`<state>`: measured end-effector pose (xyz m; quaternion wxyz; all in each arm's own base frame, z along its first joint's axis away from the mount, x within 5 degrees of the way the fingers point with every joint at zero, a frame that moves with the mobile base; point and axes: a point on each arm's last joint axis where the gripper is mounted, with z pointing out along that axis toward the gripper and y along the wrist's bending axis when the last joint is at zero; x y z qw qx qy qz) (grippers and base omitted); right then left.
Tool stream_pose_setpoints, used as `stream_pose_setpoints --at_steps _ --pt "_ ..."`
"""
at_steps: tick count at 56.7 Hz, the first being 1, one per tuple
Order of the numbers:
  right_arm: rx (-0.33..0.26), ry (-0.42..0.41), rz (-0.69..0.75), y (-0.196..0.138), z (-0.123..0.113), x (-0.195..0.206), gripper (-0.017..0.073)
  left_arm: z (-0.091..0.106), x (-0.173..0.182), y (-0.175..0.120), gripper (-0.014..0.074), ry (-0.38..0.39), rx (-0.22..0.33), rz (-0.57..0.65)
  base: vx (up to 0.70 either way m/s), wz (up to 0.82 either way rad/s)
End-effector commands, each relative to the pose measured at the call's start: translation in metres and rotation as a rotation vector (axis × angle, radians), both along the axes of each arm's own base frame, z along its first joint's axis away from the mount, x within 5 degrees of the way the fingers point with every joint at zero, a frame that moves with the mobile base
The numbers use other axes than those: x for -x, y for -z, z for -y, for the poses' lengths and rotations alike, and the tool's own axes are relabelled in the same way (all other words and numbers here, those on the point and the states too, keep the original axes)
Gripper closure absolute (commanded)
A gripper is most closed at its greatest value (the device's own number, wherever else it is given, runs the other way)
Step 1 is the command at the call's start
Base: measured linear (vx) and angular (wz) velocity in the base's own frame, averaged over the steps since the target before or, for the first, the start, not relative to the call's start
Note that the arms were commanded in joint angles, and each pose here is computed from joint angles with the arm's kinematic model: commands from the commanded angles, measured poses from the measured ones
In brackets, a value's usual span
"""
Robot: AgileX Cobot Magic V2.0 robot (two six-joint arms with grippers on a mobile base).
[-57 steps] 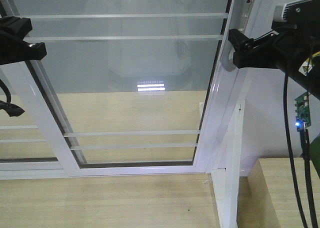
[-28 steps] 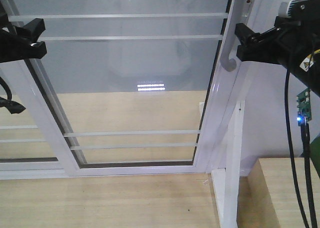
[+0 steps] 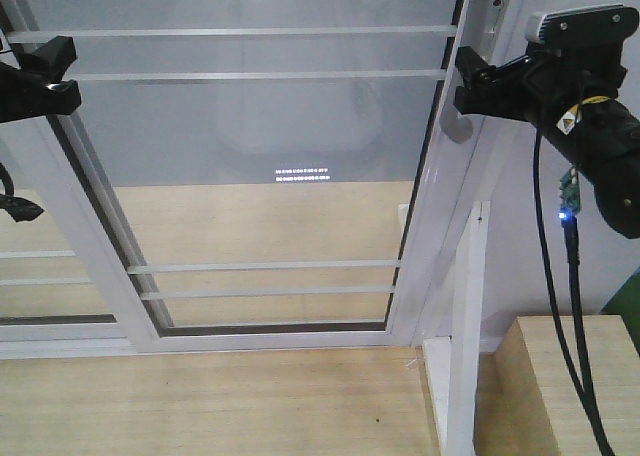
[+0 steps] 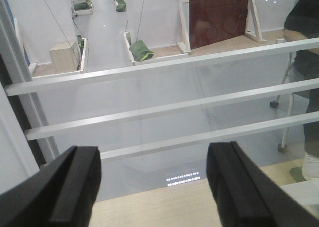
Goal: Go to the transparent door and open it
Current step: 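Close the right gripper around the silver vertical door handle, then pull the handle with the right gripper, sliding the door away from the frame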
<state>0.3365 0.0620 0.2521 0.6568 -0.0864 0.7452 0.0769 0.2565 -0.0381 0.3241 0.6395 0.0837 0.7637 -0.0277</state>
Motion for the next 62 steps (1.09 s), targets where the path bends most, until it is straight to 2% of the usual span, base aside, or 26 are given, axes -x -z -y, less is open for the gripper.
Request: stream_pose_setpoints --at_steps 1,26,40,48,62 --pt "-0.026 -0.003 0.160 -0.028 -0.001 -0.013 -0.0034 0.001 0.001 -0.023 0.0027 0.003 0.028 0.127 0.00 0.00" --pt "-0.026 -0.005 0.165 -0.014 -0.009 -0.065 -0.0031 0.001 0.001 -0.023 0.0027 0.003 0.028 0.127 0.00 0.00" --pt "-0.025 -0.005 0.164 -0.007 -0.012 -0.079 0.0017 0.001 0.001 -0.023 0.0027 0.003 0.028 0.127 0.00 0.00" --pt "-0.029 -0.006 0.180 -0.008 -0.012 -0.079 0.0137 0.001 0.001 -0.023 0.0027 0.003 0.028 0.127 0.00 0.00" --pt "-0.006 -0.007 0.188 -0.008 -0.012 -0.079 0.0509 0.001 0.001 -0.023 0.0027 0.003 0.028 0.127 0.00 0.00"
